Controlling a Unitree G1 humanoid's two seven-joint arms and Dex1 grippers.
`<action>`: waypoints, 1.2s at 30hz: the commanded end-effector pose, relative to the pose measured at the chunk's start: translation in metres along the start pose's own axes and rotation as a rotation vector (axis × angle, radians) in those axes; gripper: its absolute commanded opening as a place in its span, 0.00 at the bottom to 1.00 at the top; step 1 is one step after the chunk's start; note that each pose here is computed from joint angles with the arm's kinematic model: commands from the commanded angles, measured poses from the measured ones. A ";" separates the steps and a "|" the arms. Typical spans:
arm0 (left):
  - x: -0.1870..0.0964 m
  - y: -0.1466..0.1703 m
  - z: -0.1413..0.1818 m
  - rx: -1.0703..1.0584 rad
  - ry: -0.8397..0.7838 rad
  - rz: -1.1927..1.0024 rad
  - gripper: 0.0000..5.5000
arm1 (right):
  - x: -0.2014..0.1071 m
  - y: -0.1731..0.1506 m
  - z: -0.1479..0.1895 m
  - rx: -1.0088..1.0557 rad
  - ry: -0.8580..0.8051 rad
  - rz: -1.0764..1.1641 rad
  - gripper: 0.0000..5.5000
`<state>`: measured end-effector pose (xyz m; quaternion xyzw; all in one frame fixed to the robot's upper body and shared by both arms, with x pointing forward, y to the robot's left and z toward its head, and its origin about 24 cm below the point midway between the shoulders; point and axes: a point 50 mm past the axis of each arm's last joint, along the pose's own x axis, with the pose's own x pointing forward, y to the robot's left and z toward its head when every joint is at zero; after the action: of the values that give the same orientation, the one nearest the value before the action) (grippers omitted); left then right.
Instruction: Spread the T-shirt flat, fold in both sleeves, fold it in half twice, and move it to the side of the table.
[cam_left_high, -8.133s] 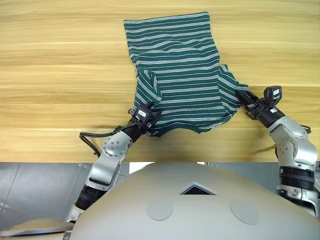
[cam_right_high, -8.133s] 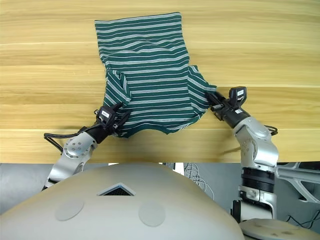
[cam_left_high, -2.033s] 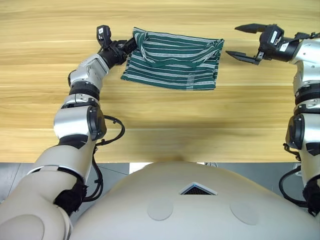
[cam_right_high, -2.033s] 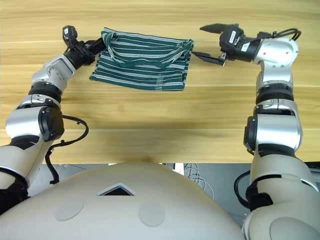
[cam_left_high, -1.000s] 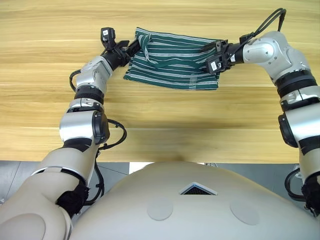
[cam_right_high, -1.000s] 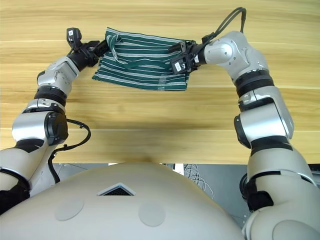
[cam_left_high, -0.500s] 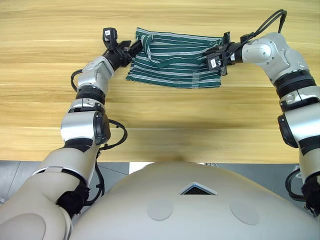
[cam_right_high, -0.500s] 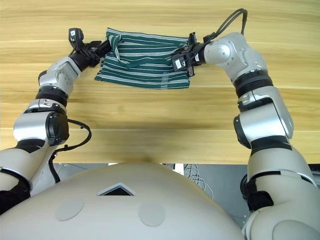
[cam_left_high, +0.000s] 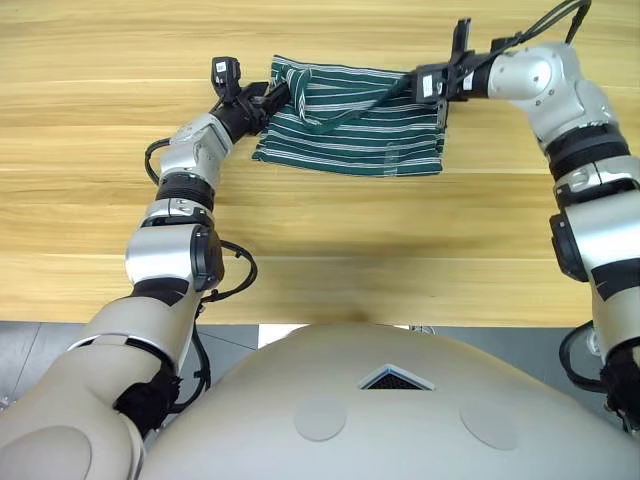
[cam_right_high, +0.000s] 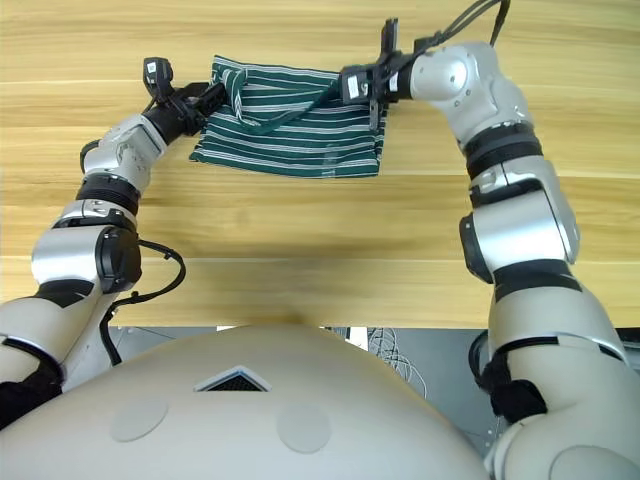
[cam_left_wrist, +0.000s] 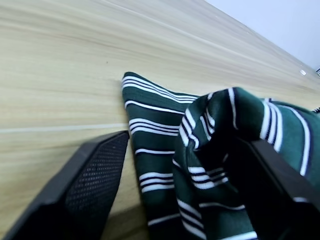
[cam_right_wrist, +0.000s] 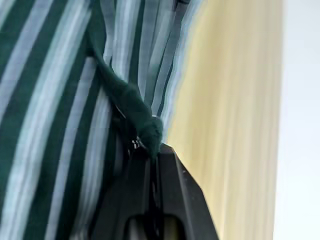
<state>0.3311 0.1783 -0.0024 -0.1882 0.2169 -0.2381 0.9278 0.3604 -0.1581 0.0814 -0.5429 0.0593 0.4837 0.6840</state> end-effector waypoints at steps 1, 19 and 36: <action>-0.020 0.013 -0.049 -0.027 0.139 0.065 0.62 | 0.009 -0.016 0.003 0.112 0.030 -0.051 0.00; -0.043 0.005 -0.046 0.195 0.048 -0.003 0.62 | 0.022 -0.001 -0.011 0.539 0.084 -0.080 0.40; -0.042 -0.071 -0.056 0.523 -0.070 0.150 0.62 | 0.015 -0.012 -0.022 0.755 0.053 -0.449 0.59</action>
<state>0.2528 0.1597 0.0001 0.0923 0.1251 -0.2120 0.9648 0.3891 -0.1657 0.0698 -0.2717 0.1487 0.2290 0.9228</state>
